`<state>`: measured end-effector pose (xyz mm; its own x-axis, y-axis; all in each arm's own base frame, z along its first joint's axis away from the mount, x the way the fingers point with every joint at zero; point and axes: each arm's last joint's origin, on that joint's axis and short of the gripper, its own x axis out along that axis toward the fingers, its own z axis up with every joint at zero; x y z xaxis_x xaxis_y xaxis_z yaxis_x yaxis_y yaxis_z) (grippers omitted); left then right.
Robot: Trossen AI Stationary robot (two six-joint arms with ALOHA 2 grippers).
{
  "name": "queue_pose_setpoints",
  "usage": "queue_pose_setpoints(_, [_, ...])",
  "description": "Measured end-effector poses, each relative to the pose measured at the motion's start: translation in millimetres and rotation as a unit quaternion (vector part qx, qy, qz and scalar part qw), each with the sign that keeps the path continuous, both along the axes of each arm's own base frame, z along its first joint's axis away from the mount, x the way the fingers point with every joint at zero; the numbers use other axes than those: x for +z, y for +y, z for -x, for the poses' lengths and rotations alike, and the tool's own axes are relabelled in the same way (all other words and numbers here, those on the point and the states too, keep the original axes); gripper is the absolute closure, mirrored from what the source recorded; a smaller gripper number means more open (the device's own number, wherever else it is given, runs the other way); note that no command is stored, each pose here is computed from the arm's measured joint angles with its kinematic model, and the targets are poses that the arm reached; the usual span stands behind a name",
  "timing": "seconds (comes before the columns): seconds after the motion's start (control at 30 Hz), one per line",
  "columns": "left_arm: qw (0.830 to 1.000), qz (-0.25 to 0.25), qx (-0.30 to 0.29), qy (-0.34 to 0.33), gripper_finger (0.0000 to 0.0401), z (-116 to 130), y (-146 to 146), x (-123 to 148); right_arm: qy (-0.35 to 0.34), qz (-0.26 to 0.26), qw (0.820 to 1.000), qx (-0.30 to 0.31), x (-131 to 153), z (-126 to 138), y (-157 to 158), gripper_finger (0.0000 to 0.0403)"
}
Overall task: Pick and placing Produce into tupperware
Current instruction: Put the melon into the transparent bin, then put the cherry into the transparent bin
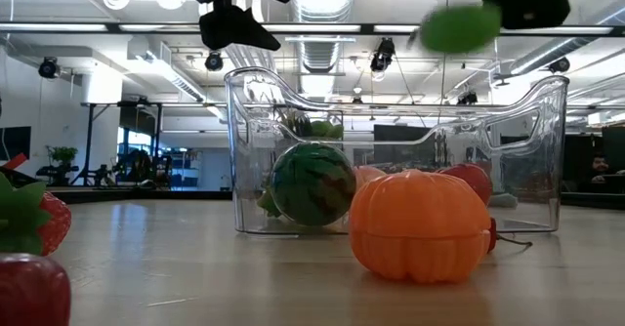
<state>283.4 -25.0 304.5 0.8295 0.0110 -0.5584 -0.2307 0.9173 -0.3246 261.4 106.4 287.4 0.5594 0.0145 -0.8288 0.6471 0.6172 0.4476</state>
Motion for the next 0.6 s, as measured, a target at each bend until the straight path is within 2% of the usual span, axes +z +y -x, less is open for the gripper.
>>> queue_pose_setpoints(0.17, [1.000,0.002,-0.003,0.001,0.0070,0,0,0,0.046,0.018,0.999,0.011,-5,-12,5,0.0103])
queue_pose_setpoints(0.37, [1.000,0.002,-0.003,0.001,0.0070,0,0,0,0.041,0.060,0.997,-0.015,13,-16,3,0.0064])
queue_pose_setpoints(0.47, [0.999,0.032,0.020,-0.007,0.0070,-2,0,0,0.042,0.090,0.992,-0.078,28,-6,-4,0.0053])
queue_pose_setpoints(0.6, [0.995,0.054,0.088,-0.010,0.0070,-11,16,-6,0.072,0.119,0.971,-0.194,51,21,-20,0.0049])
